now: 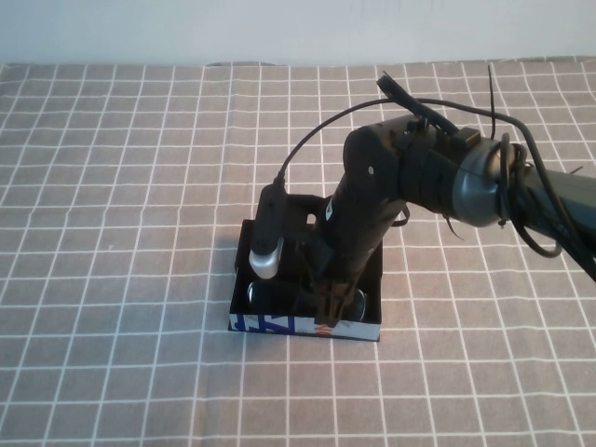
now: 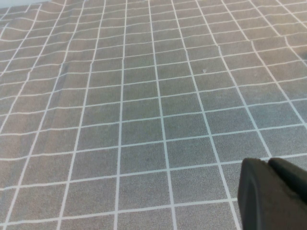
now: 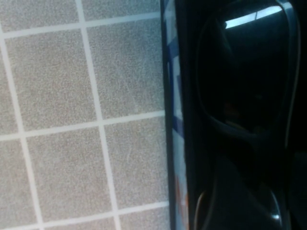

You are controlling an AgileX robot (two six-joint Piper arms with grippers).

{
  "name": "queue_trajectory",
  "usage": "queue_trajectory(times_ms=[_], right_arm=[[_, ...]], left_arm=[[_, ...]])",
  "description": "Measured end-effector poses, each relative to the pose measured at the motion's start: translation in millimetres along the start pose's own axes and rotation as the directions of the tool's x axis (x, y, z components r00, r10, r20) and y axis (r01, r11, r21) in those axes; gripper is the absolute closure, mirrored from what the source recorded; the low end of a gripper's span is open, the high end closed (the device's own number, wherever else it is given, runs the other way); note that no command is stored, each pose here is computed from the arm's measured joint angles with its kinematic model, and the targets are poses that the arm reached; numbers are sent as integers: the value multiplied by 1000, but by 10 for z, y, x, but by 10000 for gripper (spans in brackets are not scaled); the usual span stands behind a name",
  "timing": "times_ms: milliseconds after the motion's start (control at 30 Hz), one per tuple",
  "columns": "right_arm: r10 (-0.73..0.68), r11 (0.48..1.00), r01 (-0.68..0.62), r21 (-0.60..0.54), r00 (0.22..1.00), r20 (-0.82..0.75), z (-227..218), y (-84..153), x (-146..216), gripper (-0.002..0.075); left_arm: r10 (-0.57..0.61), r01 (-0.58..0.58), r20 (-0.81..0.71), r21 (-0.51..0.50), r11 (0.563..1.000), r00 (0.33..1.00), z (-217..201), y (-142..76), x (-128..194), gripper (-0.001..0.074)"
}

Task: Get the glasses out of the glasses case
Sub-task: Pick up the glasses from the glasses case

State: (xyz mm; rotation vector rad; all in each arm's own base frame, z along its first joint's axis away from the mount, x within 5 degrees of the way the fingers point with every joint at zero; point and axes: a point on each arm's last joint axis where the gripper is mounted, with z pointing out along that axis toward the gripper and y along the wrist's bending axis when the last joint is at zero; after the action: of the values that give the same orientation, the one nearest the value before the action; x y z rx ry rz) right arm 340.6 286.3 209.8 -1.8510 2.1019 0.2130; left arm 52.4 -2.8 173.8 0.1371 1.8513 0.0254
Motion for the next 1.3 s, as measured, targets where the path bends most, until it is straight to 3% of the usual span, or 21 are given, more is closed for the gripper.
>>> queue_trajectory(times_ms=[867, 967, 1133, 1300], right_arm=[[-4, 1000, 4, 26, 1000, 3, 129, -44, 7, 443], [-8, 1000, 8, 29, 1000, -1, 129, -47, 11, 501], [-11, 999, 11, 41, 1000, 10, 55, -46, -5, 676], [73, 992, -77, 100, 997, 36, -239, -49, -36, 713]], left_arm=[[0, 0, 0, 0, 1000, 1000, 0, 0, 0, 739], [0, 0, 0, 0, 1000, 1000, 0, 0, 0, 739], [0, 0, 0, 0, 1000, 1000, 0, 0, 0, 739], [0, 0, 0, 0, 1000, 1000, 0, 0, 0, 739]])
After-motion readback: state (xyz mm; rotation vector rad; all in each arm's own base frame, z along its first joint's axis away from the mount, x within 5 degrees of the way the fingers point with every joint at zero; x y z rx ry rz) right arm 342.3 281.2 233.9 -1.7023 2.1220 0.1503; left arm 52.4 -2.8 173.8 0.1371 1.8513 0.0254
